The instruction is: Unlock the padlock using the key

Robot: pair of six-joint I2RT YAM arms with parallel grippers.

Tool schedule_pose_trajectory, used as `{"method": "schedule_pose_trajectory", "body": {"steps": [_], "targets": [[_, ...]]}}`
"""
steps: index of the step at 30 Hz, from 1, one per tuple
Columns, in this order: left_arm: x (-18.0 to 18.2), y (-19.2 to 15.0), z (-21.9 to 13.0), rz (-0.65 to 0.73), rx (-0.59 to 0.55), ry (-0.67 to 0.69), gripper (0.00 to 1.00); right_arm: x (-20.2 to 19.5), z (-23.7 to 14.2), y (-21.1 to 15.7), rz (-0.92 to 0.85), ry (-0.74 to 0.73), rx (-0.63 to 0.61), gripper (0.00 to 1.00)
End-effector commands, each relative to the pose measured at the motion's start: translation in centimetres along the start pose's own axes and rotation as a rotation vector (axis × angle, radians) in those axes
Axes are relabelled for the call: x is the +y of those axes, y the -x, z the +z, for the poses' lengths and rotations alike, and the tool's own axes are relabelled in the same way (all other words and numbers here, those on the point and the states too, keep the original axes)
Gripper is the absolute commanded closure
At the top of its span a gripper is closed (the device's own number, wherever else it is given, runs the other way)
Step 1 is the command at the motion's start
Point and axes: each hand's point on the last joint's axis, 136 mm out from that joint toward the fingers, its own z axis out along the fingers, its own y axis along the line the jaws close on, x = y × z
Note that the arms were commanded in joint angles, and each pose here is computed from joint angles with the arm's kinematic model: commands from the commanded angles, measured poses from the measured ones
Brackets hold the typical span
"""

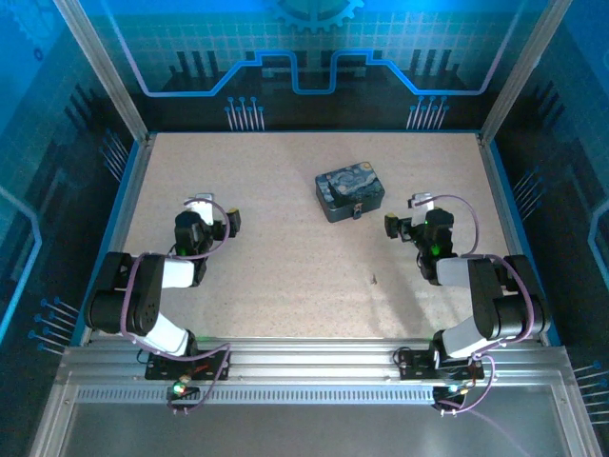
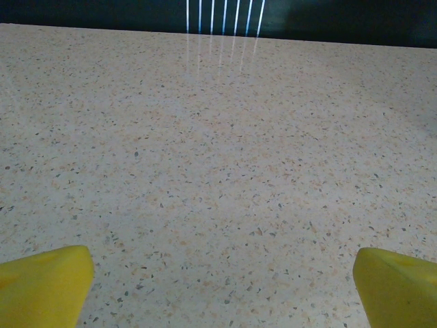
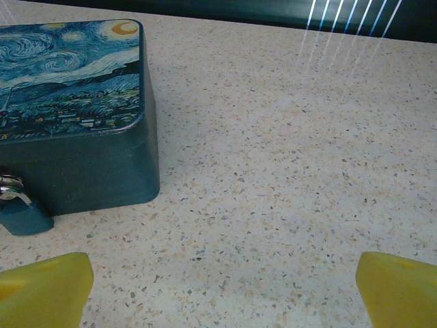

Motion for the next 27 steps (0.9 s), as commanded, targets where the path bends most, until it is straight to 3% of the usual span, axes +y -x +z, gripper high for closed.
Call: {"method": "schedule_pose_trajectory", "body": {"steps": [1, 9, 17, 22, 27], "targets": [[0.6, 0.4, -0.3, -0.011, -0.033, 0.025, 0.01, -0.4, 0.0, 1.5, 0.002, -0.009, -0.006, 0.00], [-0.2, 4.3, -3.3, 0.002, -0.070, 0.023, 0.01, -0.7, -3.0, 5.0, 0.049, -0.014, 0.011, 0.00], [-2.2, 9.0, -6.2, -0.324, 0.017, -0.053, 0.01, 1.0, -6.9, 6.1, 0.255, 0.047, 0.177, 0.00], [-6.3, 10.2, -7.5, -0.383, 0.060, -0.209, 0.01, 4.1, -9.5, 4.6, 0.344, 0.145, 0.340, 0.00], [-11.8, 9.0, -8.9, -0.372, 0.119, -0.340, 0.01, 5.6, -12.3, 0.5, 0.411, 0.132, 0.574, 0.00]]}}
